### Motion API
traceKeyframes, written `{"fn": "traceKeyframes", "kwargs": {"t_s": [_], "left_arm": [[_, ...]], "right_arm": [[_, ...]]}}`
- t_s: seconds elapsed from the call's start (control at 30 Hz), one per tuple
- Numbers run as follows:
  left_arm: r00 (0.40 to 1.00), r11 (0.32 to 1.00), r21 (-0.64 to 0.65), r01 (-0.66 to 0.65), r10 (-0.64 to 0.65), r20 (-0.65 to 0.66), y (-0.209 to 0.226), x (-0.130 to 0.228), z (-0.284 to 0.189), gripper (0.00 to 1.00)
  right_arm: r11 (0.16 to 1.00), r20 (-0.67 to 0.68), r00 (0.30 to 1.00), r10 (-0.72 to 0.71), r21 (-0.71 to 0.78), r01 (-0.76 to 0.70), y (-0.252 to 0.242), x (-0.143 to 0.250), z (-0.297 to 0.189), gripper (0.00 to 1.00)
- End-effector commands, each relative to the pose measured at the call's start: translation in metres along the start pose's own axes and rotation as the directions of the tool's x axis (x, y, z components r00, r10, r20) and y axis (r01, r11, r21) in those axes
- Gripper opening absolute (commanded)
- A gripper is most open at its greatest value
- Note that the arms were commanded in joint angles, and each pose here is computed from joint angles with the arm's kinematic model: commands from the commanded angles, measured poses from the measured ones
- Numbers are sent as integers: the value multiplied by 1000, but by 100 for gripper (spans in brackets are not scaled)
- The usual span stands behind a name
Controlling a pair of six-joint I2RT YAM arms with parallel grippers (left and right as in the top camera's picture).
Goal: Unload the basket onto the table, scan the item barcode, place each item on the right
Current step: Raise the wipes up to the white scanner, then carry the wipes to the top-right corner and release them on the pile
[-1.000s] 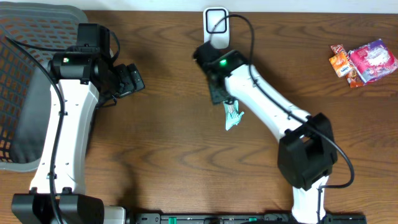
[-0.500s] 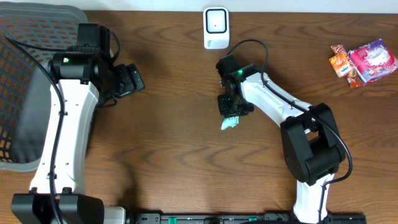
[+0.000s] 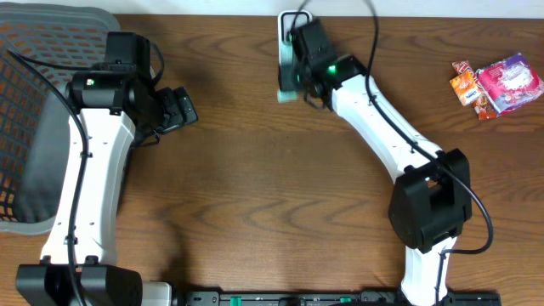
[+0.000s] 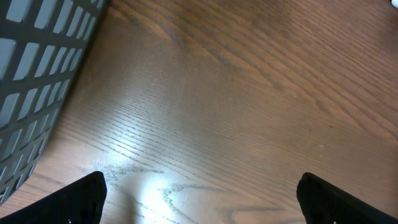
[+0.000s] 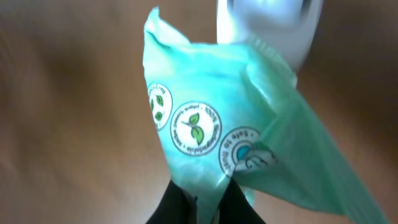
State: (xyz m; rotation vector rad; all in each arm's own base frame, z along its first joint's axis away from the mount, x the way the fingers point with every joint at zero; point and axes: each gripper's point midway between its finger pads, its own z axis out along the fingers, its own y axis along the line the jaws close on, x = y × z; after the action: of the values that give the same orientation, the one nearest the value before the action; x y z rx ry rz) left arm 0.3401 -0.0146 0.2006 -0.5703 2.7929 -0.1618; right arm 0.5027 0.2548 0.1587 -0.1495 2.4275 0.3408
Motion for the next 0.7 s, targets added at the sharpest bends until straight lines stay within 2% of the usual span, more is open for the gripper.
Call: {"fn": "traceKeyframes", "kwargs": {"t_s": [0.0,0.07,0.17,0.43,0.53,0.67], "left_arm": [[1000,1000,-6,2,-2,10,3,-1,-3,98],[1000,1000,-6,3,-3,10,3,-1,-3,98],[1000,1000,-6,2,-2,10,3,-1,-3,98],[1000,1000,-6,2,-2,10,3,-1,-3,98],[1000,1000,-6,2,-2,10,3,-1,-3,98],[1000,1000,-6,2,-2,10,3,-1,-3,98]], "right_arm": [[994,230,973,-2,108,-24,-19,-58,-13,1],[995,325,946,15,88,-46,-20,-81,-12,1],[998,392,919,42,19,-54,-19,-97,2,1],[994,391,914,107,-26,-105,-42,-87,58,1],[993,388,916,106,-1,-115,-55,-87,61,1],[989,402,908,118,38,-145,-81,-101,35,1]]}}
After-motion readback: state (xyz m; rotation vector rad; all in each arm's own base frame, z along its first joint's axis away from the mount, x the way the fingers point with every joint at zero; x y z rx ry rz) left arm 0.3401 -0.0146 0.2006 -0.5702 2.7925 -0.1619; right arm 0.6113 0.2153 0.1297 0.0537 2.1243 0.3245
